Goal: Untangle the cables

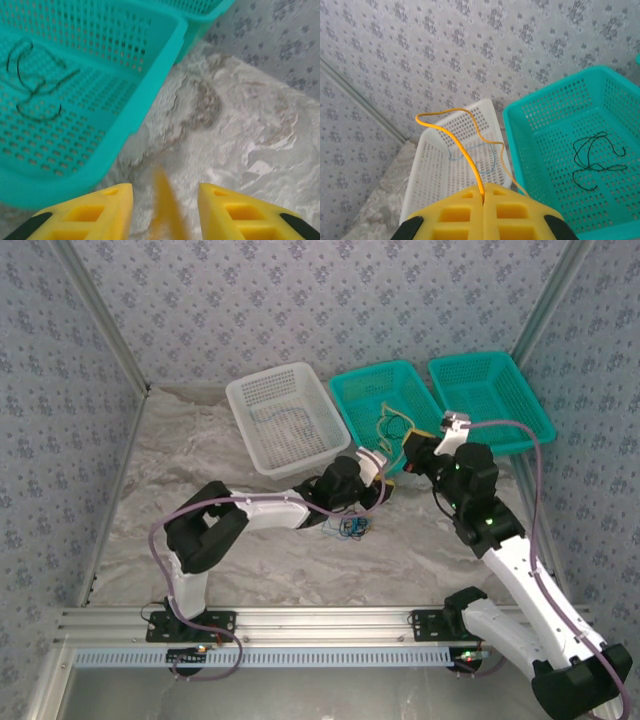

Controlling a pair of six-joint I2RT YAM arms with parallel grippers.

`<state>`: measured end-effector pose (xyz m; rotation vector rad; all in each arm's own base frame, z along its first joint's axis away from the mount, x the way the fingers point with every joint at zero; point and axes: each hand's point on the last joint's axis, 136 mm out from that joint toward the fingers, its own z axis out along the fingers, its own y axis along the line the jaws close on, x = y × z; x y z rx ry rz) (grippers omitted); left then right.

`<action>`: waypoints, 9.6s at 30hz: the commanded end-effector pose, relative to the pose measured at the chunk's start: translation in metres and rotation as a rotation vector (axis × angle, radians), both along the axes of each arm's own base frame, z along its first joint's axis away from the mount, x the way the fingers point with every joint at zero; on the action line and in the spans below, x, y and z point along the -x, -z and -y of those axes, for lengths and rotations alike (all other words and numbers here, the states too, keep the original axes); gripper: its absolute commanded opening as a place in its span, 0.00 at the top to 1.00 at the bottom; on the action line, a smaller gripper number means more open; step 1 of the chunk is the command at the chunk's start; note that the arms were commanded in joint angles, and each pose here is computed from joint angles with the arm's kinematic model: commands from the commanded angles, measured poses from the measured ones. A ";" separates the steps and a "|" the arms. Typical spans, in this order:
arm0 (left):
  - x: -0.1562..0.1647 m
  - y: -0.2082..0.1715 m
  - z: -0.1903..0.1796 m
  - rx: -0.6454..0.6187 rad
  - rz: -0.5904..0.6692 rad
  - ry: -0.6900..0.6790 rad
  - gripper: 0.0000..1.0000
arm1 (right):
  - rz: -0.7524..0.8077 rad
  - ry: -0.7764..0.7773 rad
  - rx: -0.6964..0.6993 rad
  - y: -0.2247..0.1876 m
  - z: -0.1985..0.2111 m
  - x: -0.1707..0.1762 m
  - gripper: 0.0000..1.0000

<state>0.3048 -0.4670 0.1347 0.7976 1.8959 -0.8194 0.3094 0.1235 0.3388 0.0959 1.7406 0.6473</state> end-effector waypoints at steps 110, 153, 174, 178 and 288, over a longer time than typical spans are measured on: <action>-0.020 -0.087 -0.281 -0.020 0.095 -0.940 0.01 | -0.331 0.889 0.408 0.035 0.298 -0.257 1.00; -0.022 -0.062 -0.272 0.069 -0.047 -0.893 0.01 | -0.531 0.440 0.181 0.122 0.131 -0.097 0.01; -0.022 -0.040 -0.219 -0.017 -0.175 -0.661 0.01 | -0.386 0.282 0.047 0.132 0.064 0.006 0.00; -0.015 -0.025 -0.198 -0.038 -0.243 -0.574 0.01 | -0.358 0.372 0.018 0.136 0.080 0.019 0.00; 0.023 -0.085 -0.166 -0.001 -0.334 -0.346 1.00 | -0.246 -0.380 0.275 0.173 -0.102 0.038 0.08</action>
